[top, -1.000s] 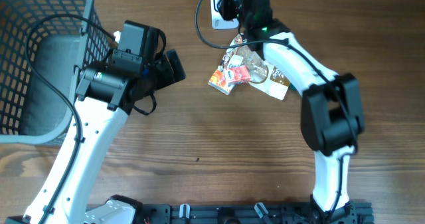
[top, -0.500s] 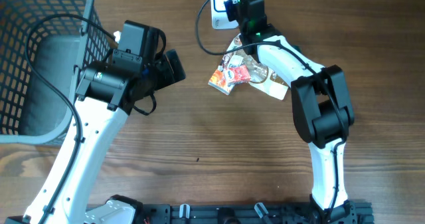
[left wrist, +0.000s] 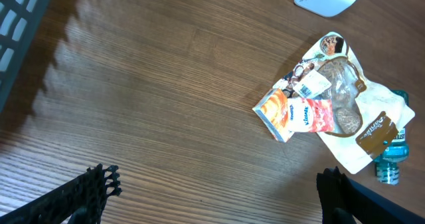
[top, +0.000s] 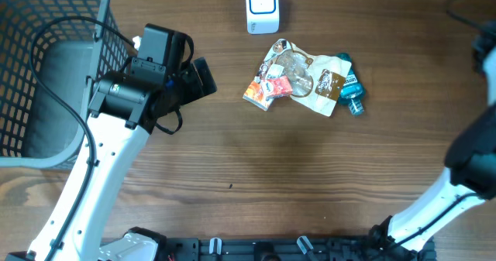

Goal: Scan the item barcode

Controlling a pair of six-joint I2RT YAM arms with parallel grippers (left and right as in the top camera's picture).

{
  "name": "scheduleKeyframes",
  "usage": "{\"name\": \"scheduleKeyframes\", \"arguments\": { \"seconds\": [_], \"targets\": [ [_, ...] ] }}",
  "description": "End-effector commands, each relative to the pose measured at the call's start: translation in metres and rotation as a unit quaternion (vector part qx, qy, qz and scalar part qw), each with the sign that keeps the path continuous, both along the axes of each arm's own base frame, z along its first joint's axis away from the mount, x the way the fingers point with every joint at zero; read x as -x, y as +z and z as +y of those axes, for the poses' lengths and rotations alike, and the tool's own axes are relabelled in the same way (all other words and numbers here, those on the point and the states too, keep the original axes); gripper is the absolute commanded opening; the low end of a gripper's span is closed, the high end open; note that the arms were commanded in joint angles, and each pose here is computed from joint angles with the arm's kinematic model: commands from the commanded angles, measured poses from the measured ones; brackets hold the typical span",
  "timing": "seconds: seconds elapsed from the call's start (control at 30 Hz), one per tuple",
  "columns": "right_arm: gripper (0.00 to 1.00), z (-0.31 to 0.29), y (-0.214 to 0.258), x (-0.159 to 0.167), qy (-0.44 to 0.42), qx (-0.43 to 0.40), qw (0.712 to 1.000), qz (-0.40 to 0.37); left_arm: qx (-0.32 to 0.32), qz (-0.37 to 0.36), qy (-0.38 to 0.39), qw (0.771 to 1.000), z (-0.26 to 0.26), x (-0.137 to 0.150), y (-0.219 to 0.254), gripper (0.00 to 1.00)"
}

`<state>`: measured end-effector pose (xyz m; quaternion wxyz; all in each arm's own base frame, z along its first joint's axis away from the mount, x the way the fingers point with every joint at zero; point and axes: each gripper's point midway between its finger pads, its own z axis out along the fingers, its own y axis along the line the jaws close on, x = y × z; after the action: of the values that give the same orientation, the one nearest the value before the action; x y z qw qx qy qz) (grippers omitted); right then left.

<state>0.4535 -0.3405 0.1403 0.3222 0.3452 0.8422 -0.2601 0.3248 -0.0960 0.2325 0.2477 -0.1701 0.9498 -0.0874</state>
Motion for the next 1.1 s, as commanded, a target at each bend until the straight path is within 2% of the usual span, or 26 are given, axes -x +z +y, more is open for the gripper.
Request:
{"name": "scheduleKeyframes", "arguments": {
  "seconds": [0.0, 0.07, 0.13, 0.17, 0.2, 0.23, 0.3, 0.33, 0.37, 0.4, 0.43, 0.47, 0.5, 0.53, 0.6, 0.7, 0.73, 0.83, 0.9, 1.07],
  "targets": [
    [0.05, -0.055, -0.016, 0.047, -0.063, -0.022, 0.998, -0.005, -0.002, -0.005, 0.016, 1.000, 0.005, -0.002, 0.002, 1.00],
    [0.21, -0.080, -0.034, 0.067, -0.074, -0.051, 0.996, -0.015, -0.002, -0.005, 0.016, 1.000, 0.005, -0.002, 0.002, 1.00],
    [0.27, -0.082, -0.052, 0.068, -0.061, -0.086, 0.994, -0.025, -0.002, -0.005, 0.016, 1.000, 0.005, -0.002, 0.002, 1.00],
    [0.36, -0.079, -0.055, 0.065, -0.054, -0.095, 0.994, -0.028, -0.002, -0.005, 0.015, 1.000, 0.005, -0.002, 0.002, 1.00],
    [0.53, -0.073, -0.055, 0.060, -0.045, -0.097, 0.994, -0.027, -0.002, -0.005, 0.015, 1.000, 0.005, -0.002, 0.002, 1.00],
    [0.61, -0.067, -0.054, 0.055, -0.037, -0.100, 0.994, -0.027, -0.002, -0.005, 0.015, 1.000, 0.005, -0.002, 0.002, 1.00],
    [0.62, -0.034, -0.048, 0.026, 0.028, -0.134, 0.989, -0.050, -0.002, -0.005, 0.015, 1.000, 0.005, -0.002, 0.002, 1.00],
    [0.63, -0.001, -0.038, 0.001, 0.099, -0.175, 0.976, -0.081, -0.002, -0.005, 0.015, 1.000, 0.005, -0.002, 0.002, 1.00],
    [0.63, 0.044, -0.018, -0.027, 0.190, -0.229, 0.945, -0.132, -0.002, -0.005, 0.015, 1.000, 0.005, -0.002, 0.002, 1.00],
    [0.63, 0.075, -0.003, -0.043, 0.246, -0.259, 0.920, -0.163, -0.002, -0.005, 0.015, 1.000, 0.005, -0.002, 0.002, 1.00],
    [0.66, 0.124, 0.015, -0.064, 0.316, -0.305, 0.877, -0.197, -0.002, -0.005, 0.015, 1.000, 0.005, -0.002, 0.002, 1.00],
    [0.67, 0.163, 0.020, -0.074, 0.354, -0.336, 0.849, -0.200, -0.002, -0.005, 0.015, 1.000, 0.005, -0.002, 0.002, 1.00],
    [0.69, 0.192, 0.019, -0.080, 0.376, -0.351, 0.836, -0.188, -0.002, -0.005, 0.015, 1.000, 0.005, -0.002, 0.002, 1.00],
    [0.81, 0.240, 0.013, -0.085, 0.407, -0.368, 0.820, -0.161, -0.002, -0.005, 0.015, 1.000, 0.005, -0.002, 0.002, 1.00],
    [0.86, 0.302, 0.008, -0.090, 0.475, -0.355, 0.796, -0.123, -0.002, -0.005, 0.015, 1.000, 0.005, -0.002, 0.002, 1.00],
    [0.87, 0.376, -0.009, -0.094, 0.546, -0.274, 0.790, -0.053, -0.002, -0.005, 0.015, 1.000, 0.005, -0.002, 0.002, 1.00],
    [0.87, 0.402, -0.013, -0.093, 0.581, -0.232, 0.780, -0.029, -0.002, -0.005, 0.015, 1.000, 0.005, -0.002, 0.002, 1.00],
    [0.88, 0.436, -0.026, -0.092, 0.615, -0.140, 0.775, 0.024, -0.002, -0.005, 0.015, 1.000, 0.005, -0.002, 0.002, 1.00],
    [0.90, 0.450, -0.045, -0.091, 0.631, -0.146, 0.761, 0.037, -0.002, -0.005, 0.015, 1.000, 0.005, -0.002, 0.002, 1.00],
    [0.90, 0.476, -0.099, -0.074, 0.658, -0.237, 0.713, 0.057, -0.002, -0.005, 0.015, 1.000, 0.005, -0.002, 0.002, 1.00]
  ]
}}
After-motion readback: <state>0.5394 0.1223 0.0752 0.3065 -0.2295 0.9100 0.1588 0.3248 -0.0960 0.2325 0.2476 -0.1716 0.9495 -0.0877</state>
